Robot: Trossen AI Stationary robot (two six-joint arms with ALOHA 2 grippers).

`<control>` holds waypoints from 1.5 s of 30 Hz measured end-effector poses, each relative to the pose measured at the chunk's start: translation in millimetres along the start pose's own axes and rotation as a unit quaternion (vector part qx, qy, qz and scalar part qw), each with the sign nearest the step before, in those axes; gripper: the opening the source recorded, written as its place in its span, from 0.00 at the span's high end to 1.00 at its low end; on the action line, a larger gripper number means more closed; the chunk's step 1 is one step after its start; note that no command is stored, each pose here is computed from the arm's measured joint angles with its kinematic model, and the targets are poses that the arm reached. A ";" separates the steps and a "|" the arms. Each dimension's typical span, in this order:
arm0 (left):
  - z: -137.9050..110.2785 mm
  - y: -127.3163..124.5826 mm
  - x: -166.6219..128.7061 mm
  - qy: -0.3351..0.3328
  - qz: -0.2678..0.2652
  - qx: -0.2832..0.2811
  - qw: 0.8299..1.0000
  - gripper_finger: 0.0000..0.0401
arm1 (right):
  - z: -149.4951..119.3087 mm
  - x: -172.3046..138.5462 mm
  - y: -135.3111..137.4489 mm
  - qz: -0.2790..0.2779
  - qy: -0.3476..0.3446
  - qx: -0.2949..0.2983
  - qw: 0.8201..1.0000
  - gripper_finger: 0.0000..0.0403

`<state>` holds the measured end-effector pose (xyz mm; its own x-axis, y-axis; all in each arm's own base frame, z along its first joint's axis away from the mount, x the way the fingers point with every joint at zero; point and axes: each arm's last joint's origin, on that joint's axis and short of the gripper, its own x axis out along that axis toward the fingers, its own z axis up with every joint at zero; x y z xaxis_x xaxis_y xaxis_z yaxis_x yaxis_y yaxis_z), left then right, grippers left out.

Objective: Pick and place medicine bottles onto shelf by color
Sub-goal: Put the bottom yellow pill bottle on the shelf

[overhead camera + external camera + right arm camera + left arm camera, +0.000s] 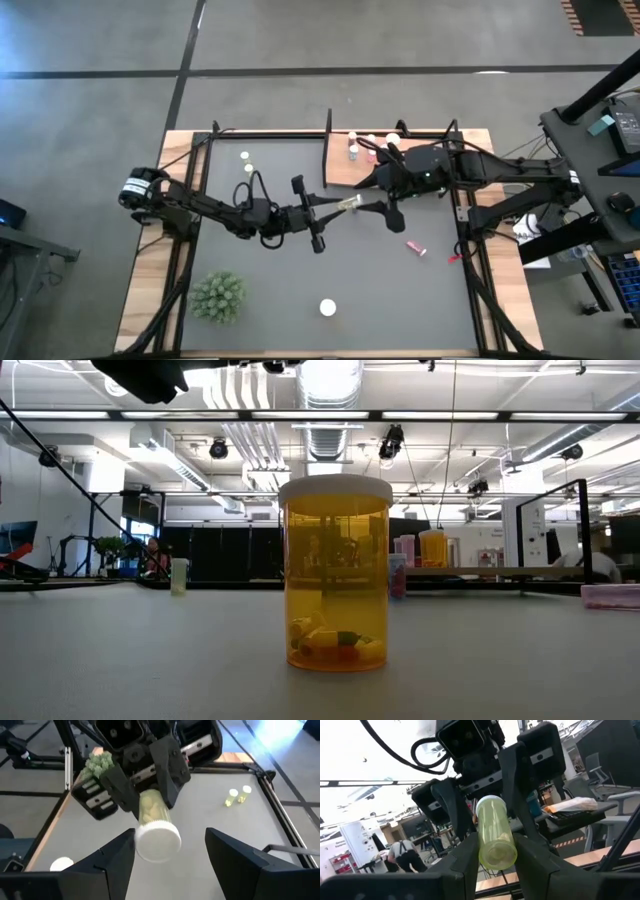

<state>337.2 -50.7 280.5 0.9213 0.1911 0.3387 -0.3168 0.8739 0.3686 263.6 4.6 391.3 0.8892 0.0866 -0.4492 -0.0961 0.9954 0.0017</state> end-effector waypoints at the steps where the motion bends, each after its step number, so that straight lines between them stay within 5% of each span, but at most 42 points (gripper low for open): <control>1: 0.1 0.0 0.1 0.000 0.000 0.000 1.000 0.77 | 0.9 -0.1 0.0 0.000 -0.004 0.000 1.000 0.44; 27: 2.2 0.8 1.3 -0.005 0.002 -0.008 1.000 0.76 | 1.0 2.3 0.3 0.006 -0.005 0.009 1.000 0.73; 33: 3.3 1.1 2.5 -0.002 0.009 -0.071 0.997 0.65 | 1.0 2.4 -0.1 0.002 -0.006 0.019 1.000 0.72; 45: -7.9 -2.3 1.3 0.061 0.018 -0.051 0.997 0.42 | -8.2 -2.1 -3.5 -0.035 0.044 0.034 0.998 0.72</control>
<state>340.9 -48.9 273.3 0.9324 0.2704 0.2398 -0.3311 0.9052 0.2666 258.4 0.6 384.9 0.8495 0.0149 -0.5273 -0.0009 0.9996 0.0269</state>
